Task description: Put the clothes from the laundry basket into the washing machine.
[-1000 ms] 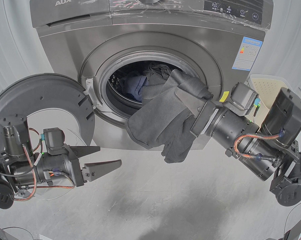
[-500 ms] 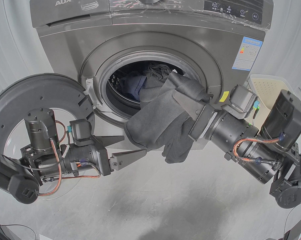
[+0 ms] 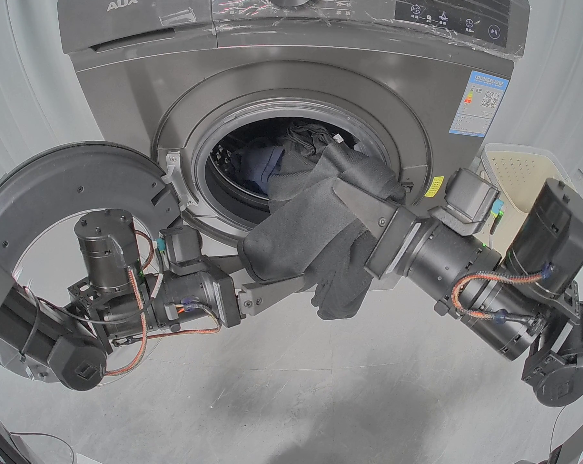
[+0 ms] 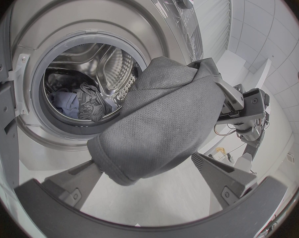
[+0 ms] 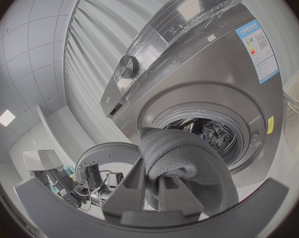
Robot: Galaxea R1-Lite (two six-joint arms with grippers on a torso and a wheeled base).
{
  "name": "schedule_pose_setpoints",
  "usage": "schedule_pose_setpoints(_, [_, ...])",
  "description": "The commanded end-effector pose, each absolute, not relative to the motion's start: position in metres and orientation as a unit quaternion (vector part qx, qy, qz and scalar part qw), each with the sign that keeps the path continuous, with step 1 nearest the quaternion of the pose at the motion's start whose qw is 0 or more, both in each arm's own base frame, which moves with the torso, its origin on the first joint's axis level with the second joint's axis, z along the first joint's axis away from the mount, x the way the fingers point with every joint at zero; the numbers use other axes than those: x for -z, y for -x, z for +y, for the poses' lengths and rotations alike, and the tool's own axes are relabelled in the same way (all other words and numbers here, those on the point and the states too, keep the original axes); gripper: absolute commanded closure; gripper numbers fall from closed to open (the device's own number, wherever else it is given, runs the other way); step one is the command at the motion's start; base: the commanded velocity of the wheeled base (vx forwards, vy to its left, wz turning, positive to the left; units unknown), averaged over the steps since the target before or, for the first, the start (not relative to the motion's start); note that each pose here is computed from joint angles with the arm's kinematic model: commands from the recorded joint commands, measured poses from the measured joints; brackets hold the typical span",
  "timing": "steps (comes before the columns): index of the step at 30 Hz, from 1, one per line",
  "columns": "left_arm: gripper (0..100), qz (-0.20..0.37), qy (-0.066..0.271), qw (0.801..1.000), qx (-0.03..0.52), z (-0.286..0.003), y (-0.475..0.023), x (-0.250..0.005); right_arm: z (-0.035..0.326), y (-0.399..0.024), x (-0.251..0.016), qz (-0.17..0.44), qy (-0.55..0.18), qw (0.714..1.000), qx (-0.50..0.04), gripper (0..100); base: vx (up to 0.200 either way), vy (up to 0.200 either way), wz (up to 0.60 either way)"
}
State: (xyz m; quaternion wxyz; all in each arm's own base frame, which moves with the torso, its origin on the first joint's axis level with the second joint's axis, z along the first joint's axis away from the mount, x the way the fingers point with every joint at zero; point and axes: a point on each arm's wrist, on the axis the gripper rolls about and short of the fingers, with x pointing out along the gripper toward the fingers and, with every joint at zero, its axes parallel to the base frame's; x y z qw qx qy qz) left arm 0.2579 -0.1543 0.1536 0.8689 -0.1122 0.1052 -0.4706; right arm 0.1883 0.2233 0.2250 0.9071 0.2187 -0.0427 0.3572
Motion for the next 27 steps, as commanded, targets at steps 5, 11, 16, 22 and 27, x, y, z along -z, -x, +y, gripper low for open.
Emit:
schedule_pose_setpoints(5, [0,0.095,0.114,0.867,0.476,-0.163,-0.264,-0.147,0.223,-0.187,-0.225,-0.043,-0.219,0.907,-0.357,100,0.0,0.0,0.0])
schedule_pose_setpoints(11, [100,0.079,0.118,0.867,0.477,-0.162,-0.263,-0.153,0.222,-0.187,-0.222,-0.037,-0.216,0.909,-0.356,100,0.0,0.0,0.0])
schedule_pose_setpoints(16, [100,0.065,0.121,0.869,0.475,-0.158,-0.255,-0.162,0.222,-0.187,-0.222,-0.037,-0.216,0.909,-0.356,100,0.0,0.0,0.0])
schedule_pose_setpoints(22, [100,0.034,0.144,0.86,0.487,-0.144,-0.223,-0.188,0.216,-0.187,-0.22,-0.036,-0.212,0.911,-0.352,100,0.0,0.0,0.0])
schedule_pose_setpoints(27, [100,0.025,0.145,0.856,0.495,-0.132,-0.197,-0.193,0.215,-0.187,-0.214,-0.028,-0.207,0.913,-0.349,0,0.0,0.0,0.0])
